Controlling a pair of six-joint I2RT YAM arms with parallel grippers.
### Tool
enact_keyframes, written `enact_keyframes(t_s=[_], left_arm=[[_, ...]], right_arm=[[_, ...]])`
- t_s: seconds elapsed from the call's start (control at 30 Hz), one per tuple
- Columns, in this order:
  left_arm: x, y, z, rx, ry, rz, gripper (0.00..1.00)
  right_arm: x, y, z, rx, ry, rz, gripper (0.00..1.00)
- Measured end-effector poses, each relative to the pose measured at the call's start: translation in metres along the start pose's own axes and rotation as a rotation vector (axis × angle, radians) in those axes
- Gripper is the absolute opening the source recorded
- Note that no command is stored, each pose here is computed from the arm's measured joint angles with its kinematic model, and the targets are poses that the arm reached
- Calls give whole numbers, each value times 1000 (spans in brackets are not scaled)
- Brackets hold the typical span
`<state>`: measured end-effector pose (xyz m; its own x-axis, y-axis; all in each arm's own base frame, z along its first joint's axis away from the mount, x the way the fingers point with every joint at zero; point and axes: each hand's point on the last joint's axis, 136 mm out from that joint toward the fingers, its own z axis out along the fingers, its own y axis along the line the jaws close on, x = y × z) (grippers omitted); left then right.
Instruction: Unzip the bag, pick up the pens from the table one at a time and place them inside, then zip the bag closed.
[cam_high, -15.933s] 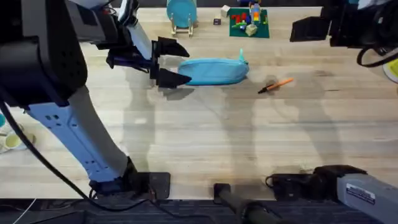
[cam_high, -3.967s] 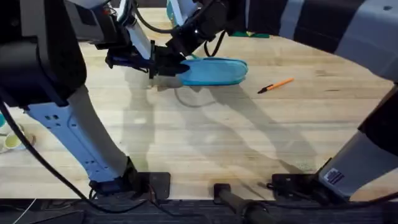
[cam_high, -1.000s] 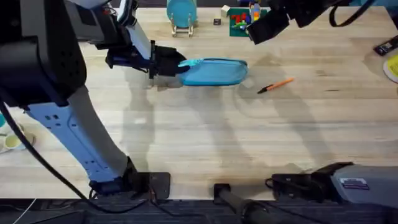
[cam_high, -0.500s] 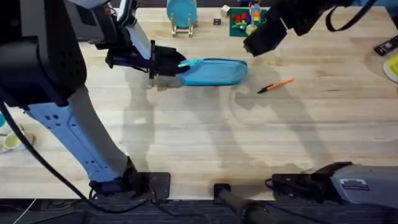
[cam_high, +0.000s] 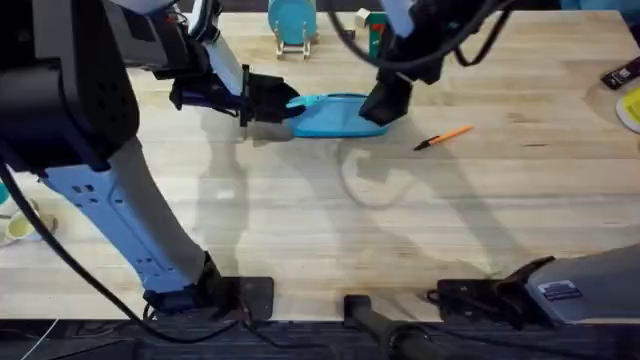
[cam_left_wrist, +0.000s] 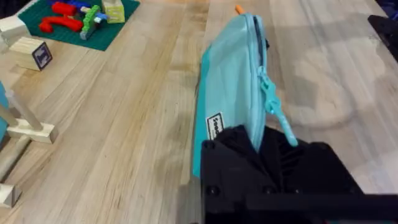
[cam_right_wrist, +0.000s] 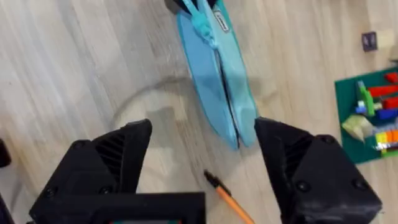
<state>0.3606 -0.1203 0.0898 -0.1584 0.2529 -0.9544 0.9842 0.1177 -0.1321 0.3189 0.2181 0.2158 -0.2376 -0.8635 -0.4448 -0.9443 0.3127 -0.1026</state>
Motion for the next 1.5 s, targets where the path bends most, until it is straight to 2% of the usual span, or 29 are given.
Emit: enact_keyframes(t_s=[0.3,0.7,0.9,1.5], left_arm=[[0,0,0,0,0,0,42],[0,0,0,0,0,0,42],[0,0,0,0,0,0,42],[0,0,0,0,0,0,42]], right_arm=[[-23,-3,31,0,-30,-74,964],[-43,2,38,-11,-94,-173,958],[-41,4,58,-43,-76,-193,985],[-50,4,95,-76,-91,-243,965]])
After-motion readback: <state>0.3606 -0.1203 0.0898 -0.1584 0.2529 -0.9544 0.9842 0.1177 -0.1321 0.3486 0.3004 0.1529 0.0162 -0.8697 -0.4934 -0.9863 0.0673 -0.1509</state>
